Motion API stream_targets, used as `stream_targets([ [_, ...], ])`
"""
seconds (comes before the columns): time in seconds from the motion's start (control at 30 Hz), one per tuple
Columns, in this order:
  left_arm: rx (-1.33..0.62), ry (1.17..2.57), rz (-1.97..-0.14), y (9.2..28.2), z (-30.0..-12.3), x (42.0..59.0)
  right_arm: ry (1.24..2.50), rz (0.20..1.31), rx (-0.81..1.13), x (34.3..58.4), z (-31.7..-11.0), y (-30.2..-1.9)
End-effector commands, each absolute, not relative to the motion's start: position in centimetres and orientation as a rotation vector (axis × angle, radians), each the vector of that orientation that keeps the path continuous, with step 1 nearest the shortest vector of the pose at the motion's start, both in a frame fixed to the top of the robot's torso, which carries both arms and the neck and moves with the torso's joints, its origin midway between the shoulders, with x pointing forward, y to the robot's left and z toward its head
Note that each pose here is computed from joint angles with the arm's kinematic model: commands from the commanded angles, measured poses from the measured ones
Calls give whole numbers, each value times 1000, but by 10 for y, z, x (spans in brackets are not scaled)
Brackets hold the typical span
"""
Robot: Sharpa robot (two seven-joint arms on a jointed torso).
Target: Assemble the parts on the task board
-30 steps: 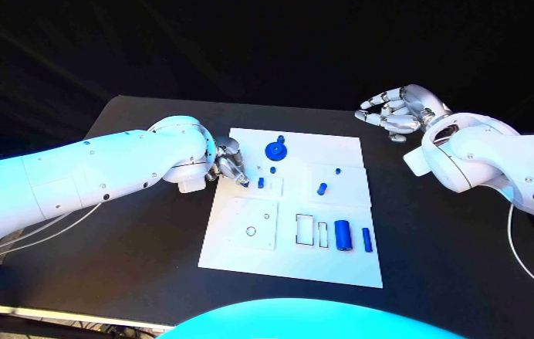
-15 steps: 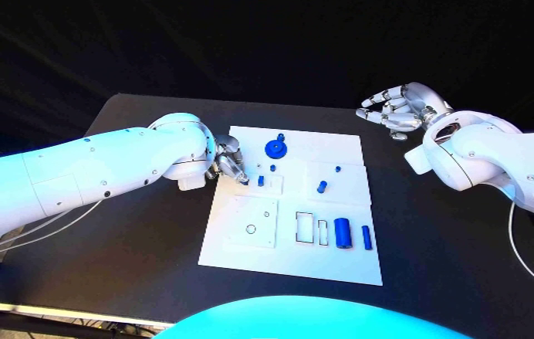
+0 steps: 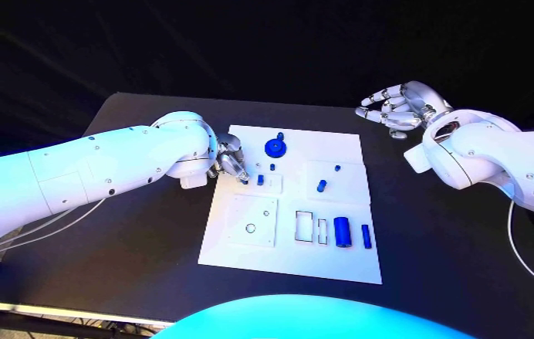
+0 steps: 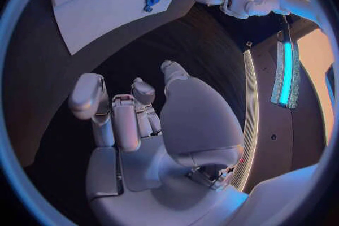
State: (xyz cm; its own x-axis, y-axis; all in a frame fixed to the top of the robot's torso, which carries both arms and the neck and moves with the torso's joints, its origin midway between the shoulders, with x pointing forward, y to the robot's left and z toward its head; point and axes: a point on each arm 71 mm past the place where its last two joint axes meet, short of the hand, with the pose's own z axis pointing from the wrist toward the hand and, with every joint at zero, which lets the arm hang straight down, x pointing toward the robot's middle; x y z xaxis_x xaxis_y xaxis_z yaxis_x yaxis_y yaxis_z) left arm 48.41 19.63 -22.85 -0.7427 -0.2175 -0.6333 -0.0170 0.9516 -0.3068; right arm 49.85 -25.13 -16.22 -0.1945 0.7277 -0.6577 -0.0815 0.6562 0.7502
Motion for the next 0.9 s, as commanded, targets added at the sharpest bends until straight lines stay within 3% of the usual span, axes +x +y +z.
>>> stream_targets([
  [0.03,-140,2421,-385,189,-234,480,1620,809,530,498,-162,-250],
  [0.9,-122,2432,-359,187,-241,483,1615,811,531,499,-162,-250],
])
